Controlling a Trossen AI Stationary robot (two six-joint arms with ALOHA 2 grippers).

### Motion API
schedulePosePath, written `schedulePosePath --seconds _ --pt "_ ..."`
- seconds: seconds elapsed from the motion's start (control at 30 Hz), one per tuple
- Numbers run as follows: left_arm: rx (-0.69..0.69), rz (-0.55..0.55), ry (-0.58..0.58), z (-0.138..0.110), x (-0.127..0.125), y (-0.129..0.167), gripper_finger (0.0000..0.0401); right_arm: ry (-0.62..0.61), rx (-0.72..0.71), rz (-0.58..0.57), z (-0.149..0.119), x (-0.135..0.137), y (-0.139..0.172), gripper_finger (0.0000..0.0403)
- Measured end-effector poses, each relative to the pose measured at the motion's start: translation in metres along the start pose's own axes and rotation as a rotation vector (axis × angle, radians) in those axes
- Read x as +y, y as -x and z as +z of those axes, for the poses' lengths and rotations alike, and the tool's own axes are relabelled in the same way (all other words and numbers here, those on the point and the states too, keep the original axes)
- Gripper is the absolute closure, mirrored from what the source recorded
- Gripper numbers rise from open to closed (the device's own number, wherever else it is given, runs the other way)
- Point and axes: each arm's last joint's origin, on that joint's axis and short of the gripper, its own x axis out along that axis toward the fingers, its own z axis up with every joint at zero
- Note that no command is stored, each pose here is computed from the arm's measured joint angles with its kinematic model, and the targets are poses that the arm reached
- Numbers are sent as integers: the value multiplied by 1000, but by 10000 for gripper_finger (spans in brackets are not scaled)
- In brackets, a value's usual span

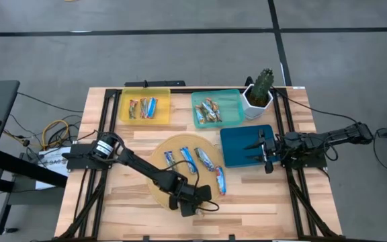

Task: Pick and place Granola Bars by type
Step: Put the orange granola bar into the green bin

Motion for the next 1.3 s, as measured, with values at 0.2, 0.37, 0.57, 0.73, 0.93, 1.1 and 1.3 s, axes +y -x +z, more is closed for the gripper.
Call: schedulePosePath --seconds 0.2,0.37,0.57,0.73,0.93,1.1,1.3 --pt "25 30 17 2 0 0 391 0 0 0 0 0 0 249" --pt "32 35 40 1 0 -1 398 0 -1 0 0 0 0 249" --pt "59 55 64 3 -1 -1 401 0 0 0 0 0 0 249" --pt "97 88 60 5 -1 -1 401 0 -1 0 0 0 0 249" --pt "130 103 86 8 1 3 401 0 0 0 0 0 0 249" --pt "131 101 99 9 2 4 401 0 0 0 0 0 0 249" --pt "174 121 108 7 3 6 401 0 0 0 0 0 0 249"
